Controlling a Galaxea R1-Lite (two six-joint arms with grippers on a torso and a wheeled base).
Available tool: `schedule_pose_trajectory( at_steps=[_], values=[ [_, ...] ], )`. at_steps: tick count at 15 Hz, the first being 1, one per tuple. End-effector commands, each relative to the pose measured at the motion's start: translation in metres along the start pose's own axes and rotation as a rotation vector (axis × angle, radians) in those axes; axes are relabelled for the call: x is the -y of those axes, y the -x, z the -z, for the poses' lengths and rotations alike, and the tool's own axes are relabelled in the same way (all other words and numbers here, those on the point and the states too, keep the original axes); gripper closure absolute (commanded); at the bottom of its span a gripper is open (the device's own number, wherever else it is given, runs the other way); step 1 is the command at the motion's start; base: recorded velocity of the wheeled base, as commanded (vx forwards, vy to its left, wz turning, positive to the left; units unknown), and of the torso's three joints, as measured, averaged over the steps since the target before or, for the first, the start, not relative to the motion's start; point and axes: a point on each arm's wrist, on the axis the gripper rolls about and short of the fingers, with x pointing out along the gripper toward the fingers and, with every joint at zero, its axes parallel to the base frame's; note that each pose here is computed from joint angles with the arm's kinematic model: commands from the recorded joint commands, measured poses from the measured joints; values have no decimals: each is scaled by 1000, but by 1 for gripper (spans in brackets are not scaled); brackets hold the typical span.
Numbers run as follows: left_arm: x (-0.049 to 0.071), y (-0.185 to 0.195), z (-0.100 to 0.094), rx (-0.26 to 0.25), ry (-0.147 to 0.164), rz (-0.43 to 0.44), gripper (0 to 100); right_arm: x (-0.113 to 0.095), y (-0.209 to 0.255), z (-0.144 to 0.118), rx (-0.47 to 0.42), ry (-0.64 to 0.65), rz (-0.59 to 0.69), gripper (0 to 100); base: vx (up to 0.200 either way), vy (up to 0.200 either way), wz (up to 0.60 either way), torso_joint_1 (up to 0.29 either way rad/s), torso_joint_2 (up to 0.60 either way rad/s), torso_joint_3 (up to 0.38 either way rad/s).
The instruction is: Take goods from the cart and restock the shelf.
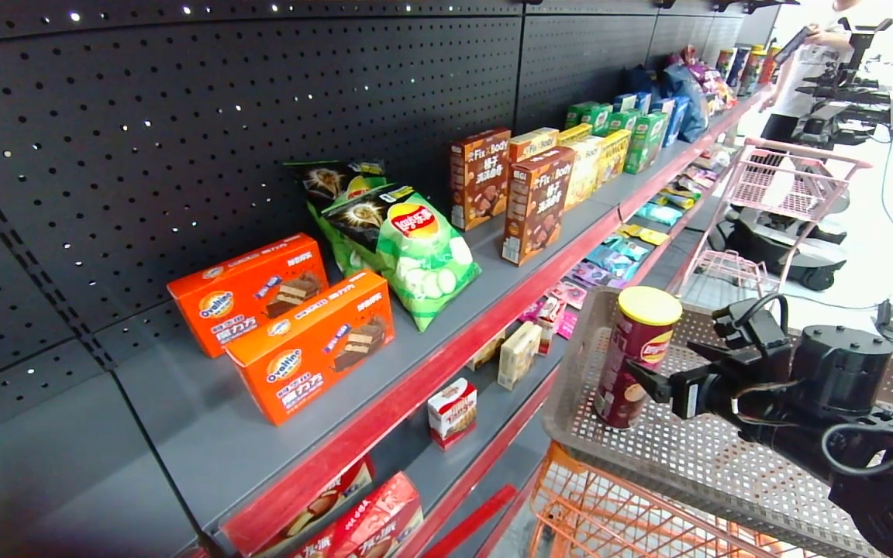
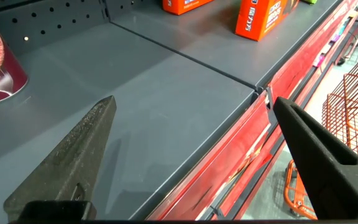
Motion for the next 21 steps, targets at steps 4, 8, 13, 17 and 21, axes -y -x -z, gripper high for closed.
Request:
schedule_pose_trajectory(
  at_steps=[4,8,13,17,21],
  values=[
    [0,0,0,-1,0,0,0,-3,-9,3,-4,2,-11,0,0,0,0,0,0,0],
    [0,0,0,-1,0,0,0,-5,-10,1,17,4,-51,100,0,0,0,0,0,0],
    [0,0,0,-1,0,0,0,0,5,-13,32,-3,-34,100,0,0,0,0,0,0],
    [0,0,0,-1,0,0,0,11,42,-49,34,-5,7,100,0,0,0,0,0,0],
    [0,0,0,-1,0,0,0,15,100,-75,33,-21,79,100,0,0,0,0,0,0]
  ],
)
